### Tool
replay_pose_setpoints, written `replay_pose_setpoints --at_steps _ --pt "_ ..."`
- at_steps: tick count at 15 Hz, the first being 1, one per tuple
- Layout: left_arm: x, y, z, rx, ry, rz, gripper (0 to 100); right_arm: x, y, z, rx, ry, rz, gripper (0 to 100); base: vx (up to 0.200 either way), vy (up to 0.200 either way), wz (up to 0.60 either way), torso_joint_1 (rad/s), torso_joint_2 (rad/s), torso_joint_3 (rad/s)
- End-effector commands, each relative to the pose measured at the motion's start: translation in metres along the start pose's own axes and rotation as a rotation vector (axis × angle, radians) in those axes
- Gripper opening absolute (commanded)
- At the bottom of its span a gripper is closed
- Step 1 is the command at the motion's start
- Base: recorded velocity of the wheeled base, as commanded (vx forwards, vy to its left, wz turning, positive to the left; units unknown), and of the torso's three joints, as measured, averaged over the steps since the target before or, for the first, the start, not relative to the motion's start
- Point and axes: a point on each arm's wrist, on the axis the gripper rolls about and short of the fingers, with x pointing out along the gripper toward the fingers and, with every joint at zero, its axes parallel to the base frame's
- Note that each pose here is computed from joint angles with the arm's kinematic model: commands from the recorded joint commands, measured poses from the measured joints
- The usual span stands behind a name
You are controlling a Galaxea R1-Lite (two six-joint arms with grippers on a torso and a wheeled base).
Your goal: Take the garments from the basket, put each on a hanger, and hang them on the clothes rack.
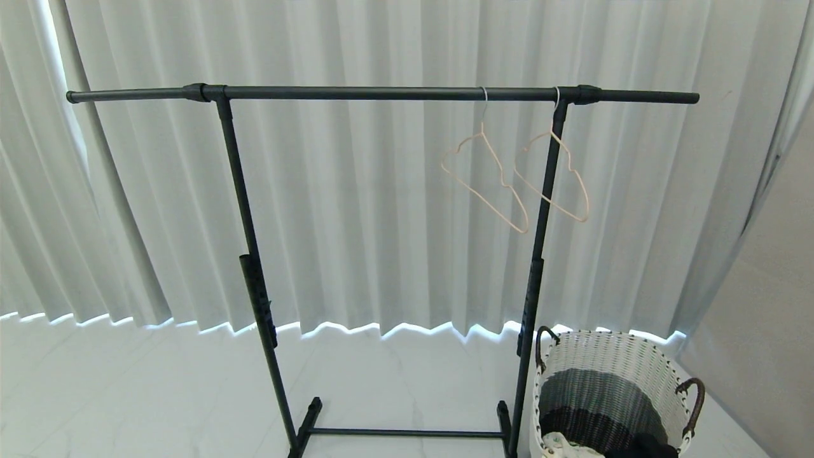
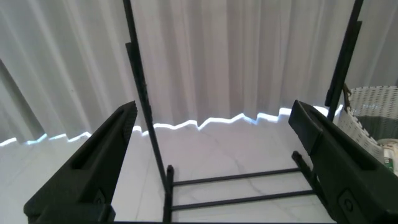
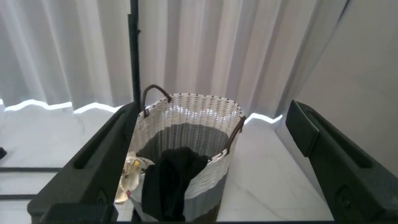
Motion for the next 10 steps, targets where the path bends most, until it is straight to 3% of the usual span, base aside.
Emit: replay_pose_setpoints --at_steps 1,3,7,10 --pt "-0.0001 0.0 0.0001 0.002 -0.001 0.0 100 0.0 0.0 -0.0001 -0.001 0.001 0.0 100 0.0 0.0 -0.6 -0.032 0.11 0.071" --pt "-0.0001 0.0 0.0001 0.02 -0.001 -0.001 100 0.0 0.0 -0.0001 0.007 0.001 0.0 100 0.0 0.0 -0.6 -0.105 0.31 0.198" --pt "-0.0001 0.0 0.0001 0.014 -0.001 0.0 100 0.0 0.0 0.0 0.007 -0.001 -0.001 100 0.0 0.0 0.0 -0.128 0.39 0.26" --pt "0.0 -0.0001 -0.0003 0.018 0.001 -0.002 100 0.0 0.0 -0.0001 0.005 0.001 -0.001 100 0.0 0.0 0.0 -0.035 0.11 0.085"
